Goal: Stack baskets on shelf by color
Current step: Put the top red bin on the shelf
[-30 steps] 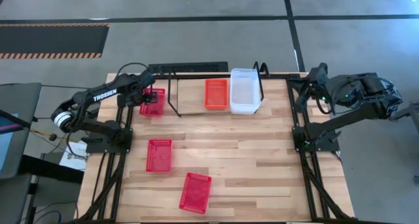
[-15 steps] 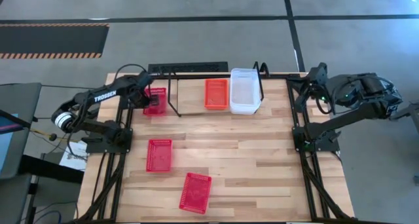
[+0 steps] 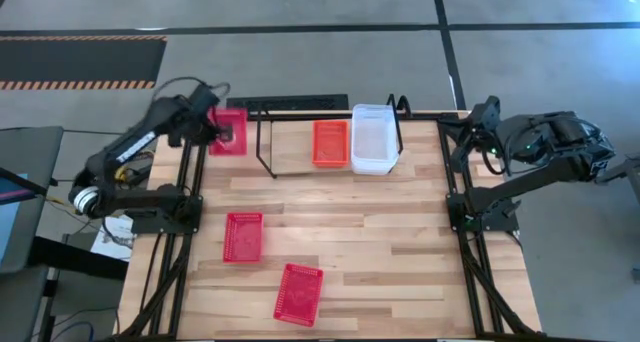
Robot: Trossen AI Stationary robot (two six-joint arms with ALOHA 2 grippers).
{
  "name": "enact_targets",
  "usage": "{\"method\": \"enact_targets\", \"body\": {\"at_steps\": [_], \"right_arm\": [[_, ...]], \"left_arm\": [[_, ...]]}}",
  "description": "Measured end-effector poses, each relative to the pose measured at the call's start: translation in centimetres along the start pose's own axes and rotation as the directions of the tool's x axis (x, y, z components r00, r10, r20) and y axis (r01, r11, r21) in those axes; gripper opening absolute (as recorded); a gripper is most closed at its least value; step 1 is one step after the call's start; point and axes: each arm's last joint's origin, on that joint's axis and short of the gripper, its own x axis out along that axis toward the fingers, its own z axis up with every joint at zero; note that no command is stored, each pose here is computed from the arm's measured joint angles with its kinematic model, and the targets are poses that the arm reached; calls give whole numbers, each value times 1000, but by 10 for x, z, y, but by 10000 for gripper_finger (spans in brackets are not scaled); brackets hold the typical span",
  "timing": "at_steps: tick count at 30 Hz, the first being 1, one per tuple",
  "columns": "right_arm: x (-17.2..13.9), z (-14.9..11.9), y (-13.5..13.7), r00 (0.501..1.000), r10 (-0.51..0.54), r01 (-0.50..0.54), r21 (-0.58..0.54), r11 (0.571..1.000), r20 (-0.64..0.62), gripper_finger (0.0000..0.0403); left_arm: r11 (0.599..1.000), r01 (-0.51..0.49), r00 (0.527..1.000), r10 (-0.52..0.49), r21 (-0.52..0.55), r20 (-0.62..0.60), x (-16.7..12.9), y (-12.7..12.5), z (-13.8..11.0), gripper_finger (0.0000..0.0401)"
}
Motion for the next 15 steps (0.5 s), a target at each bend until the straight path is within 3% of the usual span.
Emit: {"method": "enact_targets", "body": {"at_steps": [3,7,10,15], "right_arm": [[0,-1,0,1000,-4,3,-10,1000,-10,52],[0,-2,-1,1000,-5,5,-14,1000,-13,52],[0,-2,-1,1000,-6,6,-15,1000,-13,52],[-3,-2,-4,1000,-6,5,-20,1000,-3,52]], "left_arm": [[999,22,992,-19,-24,122,-41,2,3,0],[984,175,944,-158,-34,290,-88,1,1,0],[946,324,872,-302,9,386,-112,-9,-1,0],[856,499,760,-506,133,409,-126,-39,-10,0]]}}
